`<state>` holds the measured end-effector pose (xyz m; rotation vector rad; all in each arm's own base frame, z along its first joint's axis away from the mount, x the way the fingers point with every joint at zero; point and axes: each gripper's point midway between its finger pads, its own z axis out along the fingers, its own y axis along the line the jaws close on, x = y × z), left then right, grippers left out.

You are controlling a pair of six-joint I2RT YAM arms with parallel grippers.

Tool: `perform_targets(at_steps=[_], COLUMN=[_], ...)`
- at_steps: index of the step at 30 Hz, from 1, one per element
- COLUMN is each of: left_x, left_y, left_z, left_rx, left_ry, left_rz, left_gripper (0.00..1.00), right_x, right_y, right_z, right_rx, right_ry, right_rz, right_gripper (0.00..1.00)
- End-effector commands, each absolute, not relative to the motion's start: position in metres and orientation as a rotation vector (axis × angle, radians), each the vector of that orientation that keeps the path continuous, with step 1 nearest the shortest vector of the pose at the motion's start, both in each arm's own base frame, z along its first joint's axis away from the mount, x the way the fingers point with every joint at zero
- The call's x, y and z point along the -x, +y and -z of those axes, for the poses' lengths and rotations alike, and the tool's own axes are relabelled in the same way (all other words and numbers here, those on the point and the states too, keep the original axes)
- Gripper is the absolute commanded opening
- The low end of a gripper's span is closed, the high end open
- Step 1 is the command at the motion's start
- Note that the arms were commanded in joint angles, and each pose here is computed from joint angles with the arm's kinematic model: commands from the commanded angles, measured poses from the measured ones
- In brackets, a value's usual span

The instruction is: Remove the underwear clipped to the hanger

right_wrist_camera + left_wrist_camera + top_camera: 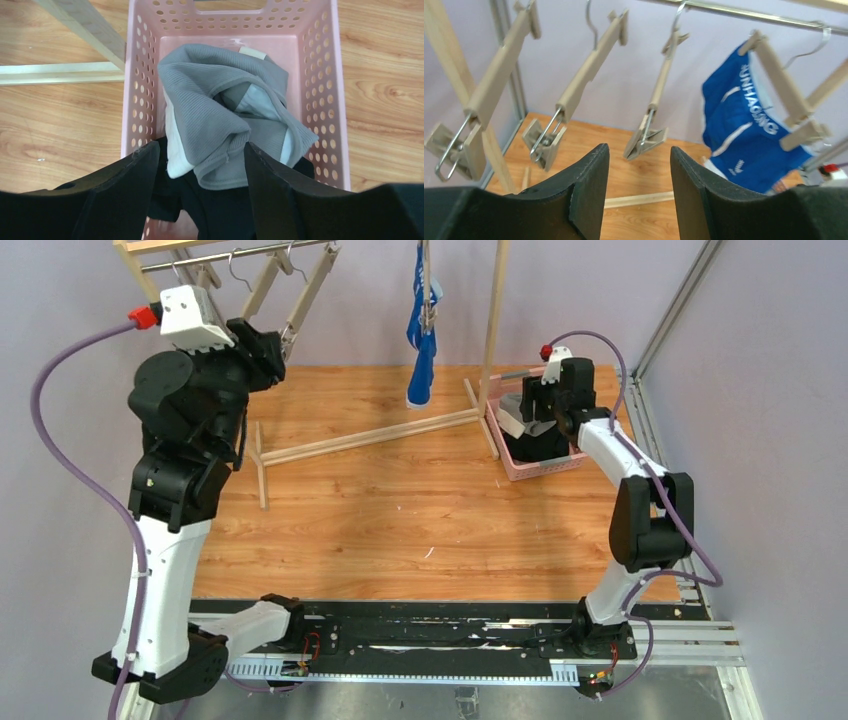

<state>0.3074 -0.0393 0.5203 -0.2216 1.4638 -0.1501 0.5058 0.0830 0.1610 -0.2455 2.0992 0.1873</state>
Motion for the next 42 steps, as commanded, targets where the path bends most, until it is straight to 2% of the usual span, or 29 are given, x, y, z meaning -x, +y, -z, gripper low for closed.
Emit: perform_targets(at_steps=[1, 7, 17, 23, 31, 42], left_x=[-0.311, -0.343, -0.404, -0.416, -0.435, -0.462], left_y=[-0.082, -0.139, -0.203, -0.225, -0.252, -0.271], left_z=[-0.537, -0.560, -0.565, -0.581, -0.561, -0.534], left_rx=[0.013, -0.123, -0.234, -0.217, -0.222, -0.245], left_ry=[1.492, 1.491, 1.461, 1.348, 1.377, 1.423], left_rz=[0.235, 0.305, 0.427, 0.549, 0.657, 0.669], left_gripper=[0.54, 0.56, 0.60, 0.64, 0.65, 0.65], right_x=[-0.491, -0.450, -0.394, -0.387, -0.384, -0.379], right_y=[0.067, 0.055, 0.056, 0.067, 0.081, 0.095], right_z=[-0.236, -0.281, -0.281, -0.283, -0.278, -0.282], right_rx=[0.229, 0.198, 0.193, 0.241, 0.289, 0.346], right_ry=[1.938, 1.846, 1.803, 1.799, 1.801, 1.770], right_rz=[-0.126, -0.074, -0.081, -0.097, -0.106, -0.097], right_gripper=[0.64, 0.64, 0.62, 0.61, 0.60, 0.60])
